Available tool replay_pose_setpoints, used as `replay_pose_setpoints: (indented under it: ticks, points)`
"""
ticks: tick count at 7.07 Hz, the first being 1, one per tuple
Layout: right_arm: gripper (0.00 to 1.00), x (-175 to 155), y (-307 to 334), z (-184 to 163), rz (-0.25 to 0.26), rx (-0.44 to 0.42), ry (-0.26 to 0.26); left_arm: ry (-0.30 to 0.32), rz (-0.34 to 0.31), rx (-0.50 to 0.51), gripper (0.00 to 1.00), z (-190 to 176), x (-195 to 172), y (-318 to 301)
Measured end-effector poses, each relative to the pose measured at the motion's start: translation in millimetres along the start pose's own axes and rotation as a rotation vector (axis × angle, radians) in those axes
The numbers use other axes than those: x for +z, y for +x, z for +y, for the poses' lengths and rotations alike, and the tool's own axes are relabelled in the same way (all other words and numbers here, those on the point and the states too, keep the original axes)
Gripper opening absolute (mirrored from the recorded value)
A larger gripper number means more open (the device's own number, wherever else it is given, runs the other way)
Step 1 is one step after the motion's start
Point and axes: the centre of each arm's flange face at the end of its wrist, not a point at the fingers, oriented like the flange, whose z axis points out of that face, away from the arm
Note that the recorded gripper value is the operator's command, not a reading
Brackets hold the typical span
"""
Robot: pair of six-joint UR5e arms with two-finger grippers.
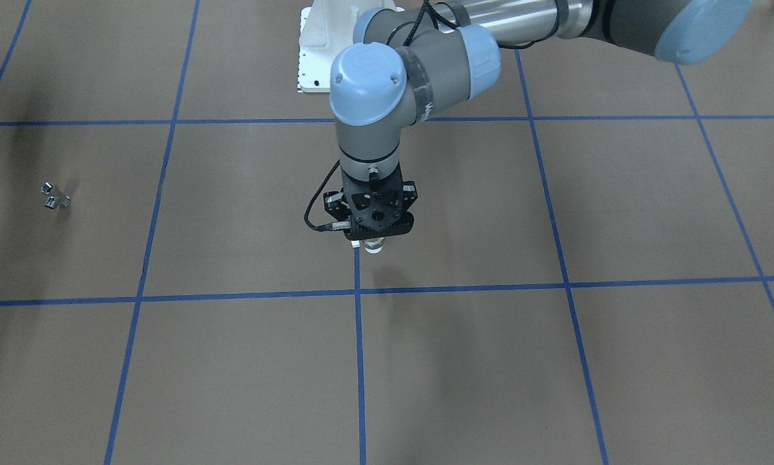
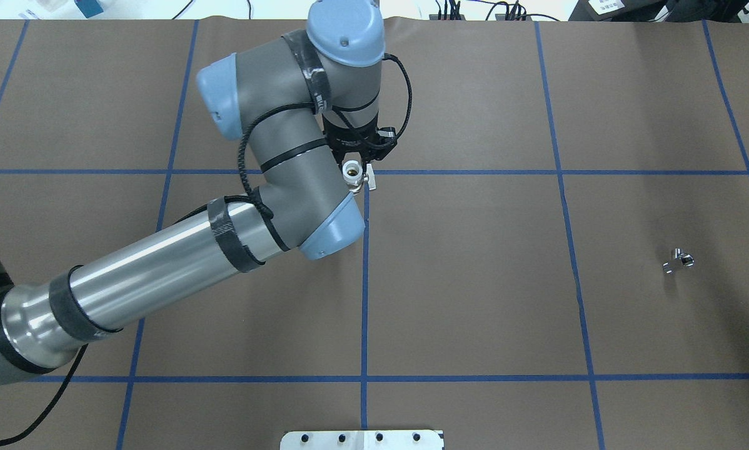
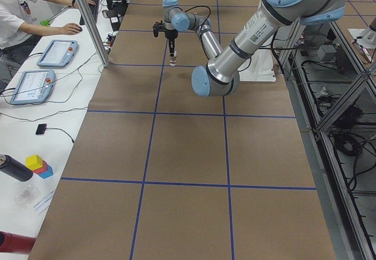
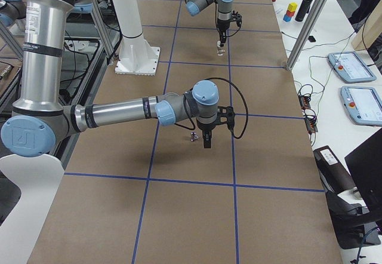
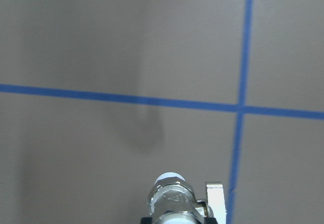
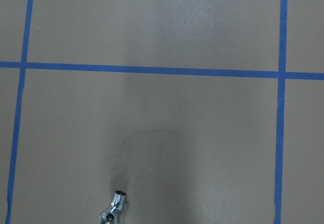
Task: Assemble PPR valve and pipe with both arms
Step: 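Carry the valve with the left gripper toward the table center, then lower the valve upright onto the table center with the left gripper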
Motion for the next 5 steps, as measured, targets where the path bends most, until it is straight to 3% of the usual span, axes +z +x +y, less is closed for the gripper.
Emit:
replay_pose_setpoints:
  ticks: [5]
  points:
    - [1.0,4,-3,1,-0.001,-0.007,-0.009,0.0,0.01,0.018,0.0,-13,33,13]
